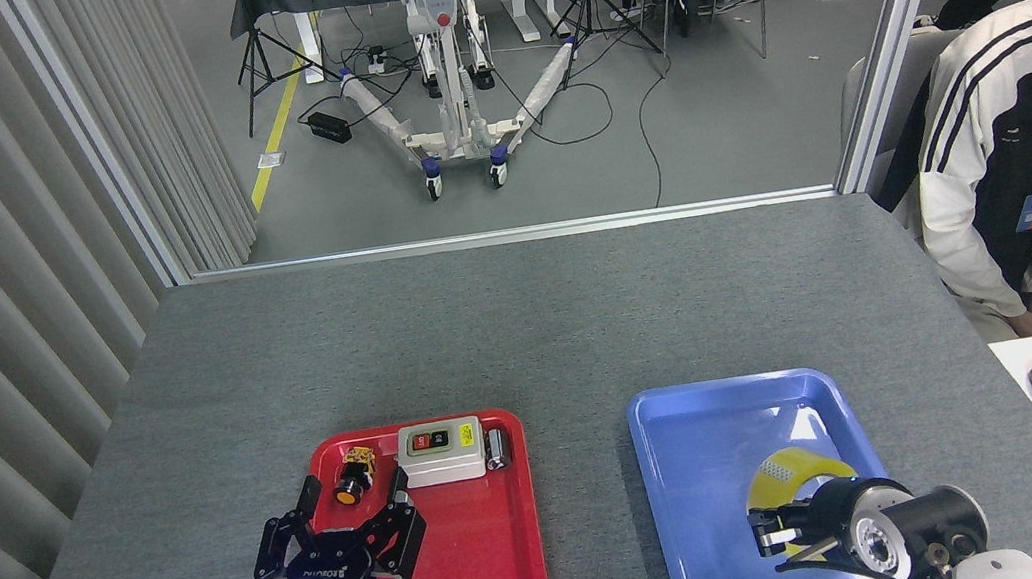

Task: Place and move tape with both arms
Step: 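Lower the tape roll flat into the blue tray and open the right gripper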

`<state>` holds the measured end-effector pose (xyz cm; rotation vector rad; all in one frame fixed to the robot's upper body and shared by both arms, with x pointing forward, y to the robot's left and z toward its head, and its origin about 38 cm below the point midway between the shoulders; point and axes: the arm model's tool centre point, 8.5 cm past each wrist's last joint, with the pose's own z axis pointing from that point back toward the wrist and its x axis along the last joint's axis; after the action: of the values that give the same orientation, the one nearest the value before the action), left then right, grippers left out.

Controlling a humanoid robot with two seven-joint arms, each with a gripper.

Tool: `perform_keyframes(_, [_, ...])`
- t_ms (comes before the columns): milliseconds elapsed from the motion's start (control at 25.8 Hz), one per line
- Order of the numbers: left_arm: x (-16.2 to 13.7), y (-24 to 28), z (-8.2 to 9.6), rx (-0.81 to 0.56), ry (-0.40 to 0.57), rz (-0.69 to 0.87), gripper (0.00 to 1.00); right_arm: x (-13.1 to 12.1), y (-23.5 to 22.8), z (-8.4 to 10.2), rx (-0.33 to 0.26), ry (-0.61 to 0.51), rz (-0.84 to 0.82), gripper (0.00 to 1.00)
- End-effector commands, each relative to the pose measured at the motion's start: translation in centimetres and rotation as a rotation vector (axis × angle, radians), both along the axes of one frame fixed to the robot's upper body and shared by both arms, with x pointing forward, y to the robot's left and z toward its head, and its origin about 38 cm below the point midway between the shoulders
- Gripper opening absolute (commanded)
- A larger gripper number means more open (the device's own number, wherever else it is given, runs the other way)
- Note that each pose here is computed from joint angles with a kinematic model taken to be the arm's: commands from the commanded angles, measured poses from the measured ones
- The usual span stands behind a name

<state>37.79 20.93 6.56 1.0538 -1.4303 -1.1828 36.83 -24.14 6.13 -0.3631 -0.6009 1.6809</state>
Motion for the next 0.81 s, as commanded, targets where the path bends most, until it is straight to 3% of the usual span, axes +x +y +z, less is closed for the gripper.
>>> perform_keyframes(0, [0.0,-0.1,0.0,-0.001,0.001,-0.001,1.00,0.5,0.0,0.3,0.031,-0.110,-0.021,1.00])
perform_keyframes(272, [0.0,0.1,-0.1,0.002,0.004,0.001,1.00,0.2,-1.0,0.4,0.104,-0.447,-0.089,1.00])
perform_keyframes(504, [0.0,0.2,-0.4,0.004,0.010,0.003,1.00,-1.9,-3.9,1.1,0.143,-0.888,-0.190,1.00])
perform_keyframes(582, [0.0,0.2,-0.5,0.003,0.015,0.005,1.00,-2.9,-3.5,0.5,0.130,-0.926,-0.198,1.00])
perform_keyframes(776, [0.2,0.2,-0.3,-0.034,0.003,-0.020,1.00,-4.0,-2.9,-0.9,0.102,-0.891,-0.197,1.00])
